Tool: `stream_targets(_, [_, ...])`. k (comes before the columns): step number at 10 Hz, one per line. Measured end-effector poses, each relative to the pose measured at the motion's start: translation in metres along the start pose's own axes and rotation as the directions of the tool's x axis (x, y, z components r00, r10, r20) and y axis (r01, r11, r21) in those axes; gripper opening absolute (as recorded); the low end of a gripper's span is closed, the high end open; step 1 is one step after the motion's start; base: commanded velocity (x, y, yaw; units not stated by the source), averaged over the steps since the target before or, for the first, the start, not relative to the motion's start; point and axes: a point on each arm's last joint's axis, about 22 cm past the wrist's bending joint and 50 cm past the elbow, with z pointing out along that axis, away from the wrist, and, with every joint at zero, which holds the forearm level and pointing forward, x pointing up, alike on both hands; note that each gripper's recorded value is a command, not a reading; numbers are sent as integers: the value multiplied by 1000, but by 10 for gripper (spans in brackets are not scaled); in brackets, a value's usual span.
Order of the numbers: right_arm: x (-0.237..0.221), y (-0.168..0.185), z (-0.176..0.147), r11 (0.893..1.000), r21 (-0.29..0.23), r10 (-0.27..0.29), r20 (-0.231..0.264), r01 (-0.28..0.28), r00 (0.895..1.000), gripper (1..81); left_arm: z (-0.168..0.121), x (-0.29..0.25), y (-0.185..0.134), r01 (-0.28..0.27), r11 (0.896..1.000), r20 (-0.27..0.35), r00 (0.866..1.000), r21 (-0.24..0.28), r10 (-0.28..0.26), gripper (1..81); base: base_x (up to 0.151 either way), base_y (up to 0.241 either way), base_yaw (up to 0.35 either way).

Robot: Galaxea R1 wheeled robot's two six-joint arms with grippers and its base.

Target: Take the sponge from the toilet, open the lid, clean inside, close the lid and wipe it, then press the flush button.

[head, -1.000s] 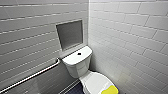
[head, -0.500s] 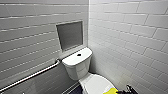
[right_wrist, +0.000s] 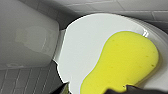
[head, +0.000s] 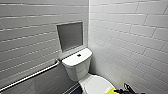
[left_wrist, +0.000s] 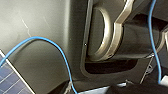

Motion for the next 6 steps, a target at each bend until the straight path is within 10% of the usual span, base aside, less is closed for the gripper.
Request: stream_targets(6, [-28,38,66,991,-61,125,53,-122,991,811,-13,-32,0,47,999,81,996,18,-48,811,0,0,0])
